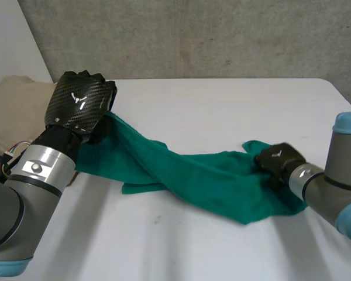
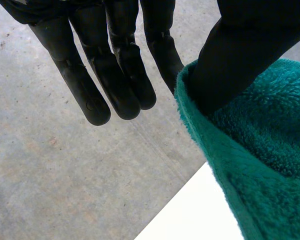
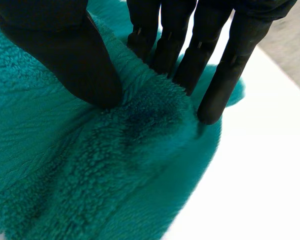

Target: Fold the laundry.

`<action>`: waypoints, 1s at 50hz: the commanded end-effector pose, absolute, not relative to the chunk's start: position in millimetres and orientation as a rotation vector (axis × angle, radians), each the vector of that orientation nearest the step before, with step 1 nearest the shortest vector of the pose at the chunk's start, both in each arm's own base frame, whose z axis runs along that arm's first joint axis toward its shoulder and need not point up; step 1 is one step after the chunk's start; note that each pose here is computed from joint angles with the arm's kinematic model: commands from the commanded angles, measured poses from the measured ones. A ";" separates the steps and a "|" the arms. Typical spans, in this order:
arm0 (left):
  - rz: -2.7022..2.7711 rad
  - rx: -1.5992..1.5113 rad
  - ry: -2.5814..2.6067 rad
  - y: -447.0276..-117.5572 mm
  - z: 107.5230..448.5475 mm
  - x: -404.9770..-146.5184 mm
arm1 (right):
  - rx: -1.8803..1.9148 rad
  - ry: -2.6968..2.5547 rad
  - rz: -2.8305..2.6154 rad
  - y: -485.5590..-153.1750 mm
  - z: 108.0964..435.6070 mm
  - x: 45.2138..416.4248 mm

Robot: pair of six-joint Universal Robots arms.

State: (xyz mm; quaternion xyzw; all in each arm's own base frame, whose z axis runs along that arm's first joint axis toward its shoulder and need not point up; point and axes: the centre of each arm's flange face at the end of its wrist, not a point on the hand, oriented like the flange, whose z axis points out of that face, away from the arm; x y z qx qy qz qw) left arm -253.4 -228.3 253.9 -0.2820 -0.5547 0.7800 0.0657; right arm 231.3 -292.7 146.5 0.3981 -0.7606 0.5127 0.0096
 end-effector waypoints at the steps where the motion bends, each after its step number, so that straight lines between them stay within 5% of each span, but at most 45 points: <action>1: 2.373 -0.854 -1.656 -226.4 259.8 -252.7 | 1.101 -2.141 1.915 -280.7 242.7 224.8; 13: 2.173 -0.894 -1.959 -222.3 246.4 -228.2 | 1.208 -2.167 1.583 -245.4 310.1 178.5; 20: 1.969 -0.978 -2.147 -239.2 200.9 -231.4 | 1.397 -2.126 1.434 -241.8 295.8 175.3; 26: 2.033 -1.178 -2.121 -273.9 188.3 -245.4 | 1.312 -2.212 1.472 -298.9 260.6 183.6; 31: 2.416 -1.176 -1.844 -331.4 238.5 -267.8 | 0.941 -2.036 1.882 -354.5 307.0 184.2; 32: 2.584 -1.107 -1.691 -348.5 269.0 -274.0 | 0.869 -1.982 1.963 -363.3 318.4 183.7; 40: 3.057 -0.596 -0.966 -370.2 405.6 -276.5 | 0.334 -1.315 2.624 -390.0 412.3 190.5; 44: 3.028 -0.493 -0.990 -371.4 410.8 -269.3 | 0.309 -1.170 2.694 -382.4 422.2 196.1; 50: 2.893 -0.575 -1.253 -370.4 362.2 -272.1 | 0.397 -1.301 2.650 -384.7 392.5 203.8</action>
